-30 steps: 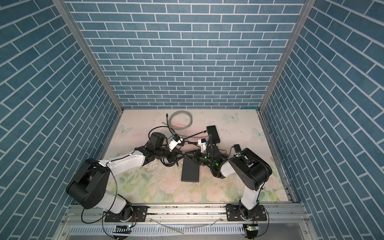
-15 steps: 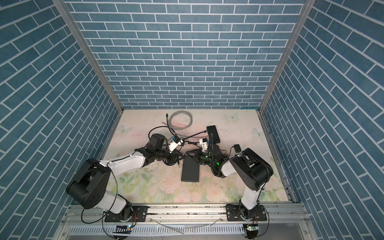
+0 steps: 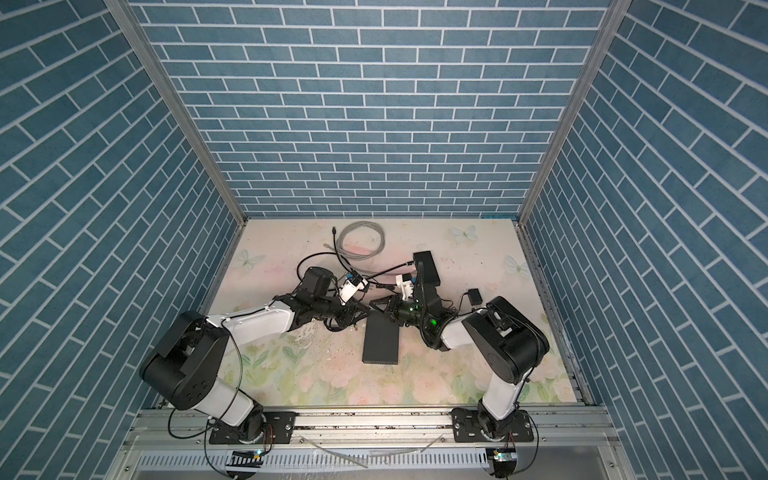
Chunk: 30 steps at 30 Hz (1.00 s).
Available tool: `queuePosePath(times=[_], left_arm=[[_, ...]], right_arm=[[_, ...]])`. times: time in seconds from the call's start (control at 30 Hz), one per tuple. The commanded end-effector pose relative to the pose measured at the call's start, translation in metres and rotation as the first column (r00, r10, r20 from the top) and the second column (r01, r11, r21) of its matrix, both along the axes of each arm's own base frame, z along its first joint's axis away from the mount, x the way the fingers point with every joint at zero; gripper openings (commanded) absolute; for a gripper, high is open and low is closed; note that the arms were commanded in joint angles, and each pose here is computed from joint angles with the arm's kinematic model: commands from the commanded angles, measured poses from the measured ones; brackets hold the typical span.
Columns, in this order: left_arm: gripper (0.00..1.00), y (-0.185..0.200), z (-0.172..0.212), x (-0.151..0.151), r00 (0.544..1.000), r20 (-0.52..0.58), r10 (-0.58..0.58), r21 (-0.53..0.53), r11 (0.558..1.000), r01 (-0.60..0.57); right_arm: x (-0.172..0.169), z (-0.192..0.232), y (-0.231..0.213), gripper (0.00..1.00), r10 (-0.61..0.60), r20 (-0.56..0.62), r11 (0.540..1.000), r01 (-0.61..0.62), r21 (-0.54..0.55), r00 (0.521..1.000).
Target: Insert the plug into the switch port
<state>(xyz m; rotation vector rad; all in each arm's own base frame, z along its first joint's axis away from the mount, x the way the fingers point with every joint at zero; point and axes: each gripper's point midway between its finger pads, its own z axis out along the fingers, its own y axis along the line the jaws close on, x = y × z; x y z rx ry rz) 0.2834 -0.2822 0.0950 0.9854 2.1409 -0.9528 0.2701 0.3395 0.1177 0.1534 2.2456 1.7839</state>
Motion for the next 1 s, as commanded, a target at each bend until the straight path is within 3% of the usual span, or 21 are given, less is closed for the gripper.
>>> queuePosePath(times=[0.0, 0.17, 0.3, 0.67, 0.8, 0.9, 0.97], left_arm=[[0.28, -0.004, 0.004, 0.004, 1.0, 0.02, -0.003, -0.007, 1.0, 0.003], [0.34, -0.001, 0.013, 0.006, 0.999, 0.041, 0.016, -0.045, 0.999, -0.014], [0.33, 0.001, 0.013, 0.005, 0.999, 0.038, 0.018, -0.058, 0.998, -0.016], [0.1, -0.001, 0.014, 0.004, 0.999, 0.035, -0.014, -0.044, 0.999, 0.015], [0.07, 0.003, 0.019, 0.009, 0.994, 0.086, -0.067, 0.055, 0.997, 0.063], [0.07, 0.014, 0.016, 0.012, 0.988, 0.089, -0.123, 0.19, 0.976, 0.105], [0.08, 0.023, 0.011, 0.007, 0.982, 0.056, -0.181, 0.282, 0.946, 0.158]], right_arm=[[0.002, 0.034, 0.008, 0.0, 0.025, 0.058, 0.998, -0.028, 0.057, 0.998], [0.0, 0.027, 0.007, 0.0, 0.025, 0.047, 0.999, -0.026, 0.04, 0.999], [0.0, 0.025, 0.007, 0.0, 0.025, 0.041, 0.999, -0.027, 0.039, 0.999], [0.0, 0.024, 0.007, 0.0, 0.028, 0.044, 0.999, -0.029, 0.033, 0.999], [0.005, 0.015, -0.003, 0.0, 0.012, 0.045, 1.0, -0.013, 0.006, 0.999], [0.013, 0.011, -0.025, 0.1, -0.034, 0.046, 0.999, 0.035, -0.024, 0.998], [0.014, -0.003, -0.04, 0.13, -0.06, 0.025, 0.993, 0.063, -0.101, 0.998]])
